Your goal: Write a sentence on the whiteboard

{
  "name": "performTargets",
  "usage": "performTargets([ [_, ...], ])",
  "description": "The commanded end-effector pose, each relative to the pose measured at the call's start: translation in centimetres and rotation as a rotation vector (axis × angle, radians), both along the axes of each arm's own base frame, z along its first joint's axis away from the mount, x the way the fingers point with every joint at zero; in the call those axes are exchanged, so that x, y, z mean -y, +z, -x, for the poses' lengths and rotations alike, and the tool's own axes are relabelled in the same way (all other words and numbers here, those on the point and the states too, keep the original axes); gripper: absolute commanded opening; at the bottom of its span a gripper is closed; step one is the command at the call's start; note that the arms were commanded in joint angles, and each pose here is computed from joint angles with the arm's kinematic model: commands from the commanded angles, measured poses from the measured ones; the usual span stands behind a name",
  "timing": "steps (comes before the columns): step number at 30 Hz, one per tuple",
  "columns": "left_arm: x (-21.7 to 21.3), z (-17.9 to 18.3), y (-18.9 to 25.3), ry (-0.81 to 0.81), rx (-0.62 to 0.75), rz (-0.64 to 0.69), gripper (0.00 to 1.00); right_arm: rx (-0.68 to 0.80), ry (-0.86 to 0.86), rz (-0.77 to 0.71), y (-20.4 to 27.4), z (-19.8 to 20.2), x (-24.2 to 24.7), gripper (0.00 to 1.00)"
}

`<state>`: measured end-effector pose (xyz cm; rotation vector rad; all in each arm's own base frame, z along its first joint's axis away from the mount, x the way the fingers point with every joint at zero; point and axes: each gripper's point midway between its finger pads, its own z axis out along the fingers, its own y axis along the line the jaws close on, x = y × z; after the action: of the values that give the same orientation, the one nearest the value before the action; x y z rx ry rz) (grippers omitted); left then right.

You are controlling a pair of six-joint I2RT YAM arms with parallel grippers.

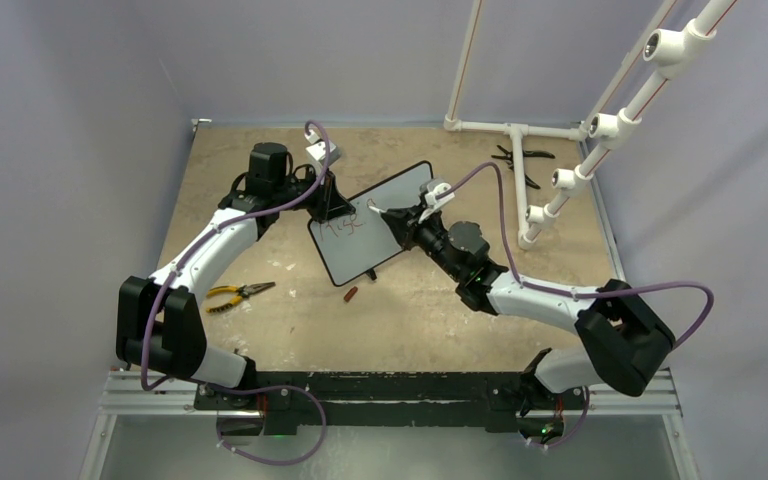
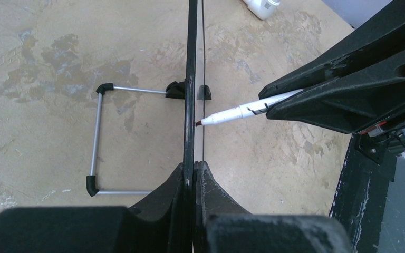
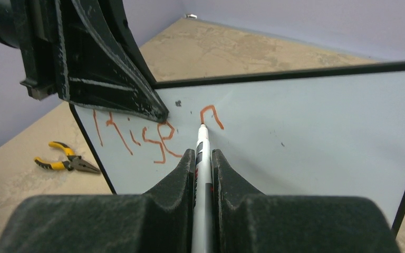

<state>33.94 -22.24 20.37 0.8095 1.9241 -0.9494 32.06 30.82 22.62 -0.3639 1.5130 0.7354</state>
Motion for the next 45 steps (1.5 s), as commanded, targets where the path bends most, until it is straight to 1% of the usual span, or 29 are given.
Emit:
performTargets([
  [1, -0.3, 0.6, -1.7, 0.01, -0.048, -0.041, 0.0, -0.07, -0.027, 0.045, -2.9, 0.0, 0.8, 0.0],
  [7, -0.3, 0.6, -1.7, 0.01, -0.048, -0.041, 0.0, -0.138, -0.037, 0.081, -5.6, 0.3, 1.2, 0.0],
  [11, -0.3, 0.6, -1.7, 0.01, -0.048, -0.041, 0.0, -0.144, -0.011, 0.084, -5.9, 0.8, 1.0, 0.0],
  [17, -0.3, 0.6, -1.7, 0.01, -0.047, -0.041, 0.0, -0.104, 0.041, 0.061, -4.4, 1.5, 0.4, 0.0],
  [20, -0.3, 0.6, -1.7, 0.009, -0.047, -0.04, 0.0, -0.062, 0.073, 0.024, -2.5, 2.0, 0.2, 0.0],
  [25, -0.3, 0.6, -1.7, 0.01, -0.048, -0.041, 0.0, -0.022, 0.074, -0.022, -0.3, 2.1, 0.3, 0.0],
  [32, -0.3, 0.6, -1.7, 0.007, -0.048, -0.039, 0.0, -0.023, 0.06, -0.014, -0.4, 1.4, 0.0, 0.0],
  [45, -0.2, 0.8, -1.6, -0.002, -0.049, -0.033, 0.0, 0.007, 0.033, -0.054, 0.7, 0.5, -0.3, 0.0],
])
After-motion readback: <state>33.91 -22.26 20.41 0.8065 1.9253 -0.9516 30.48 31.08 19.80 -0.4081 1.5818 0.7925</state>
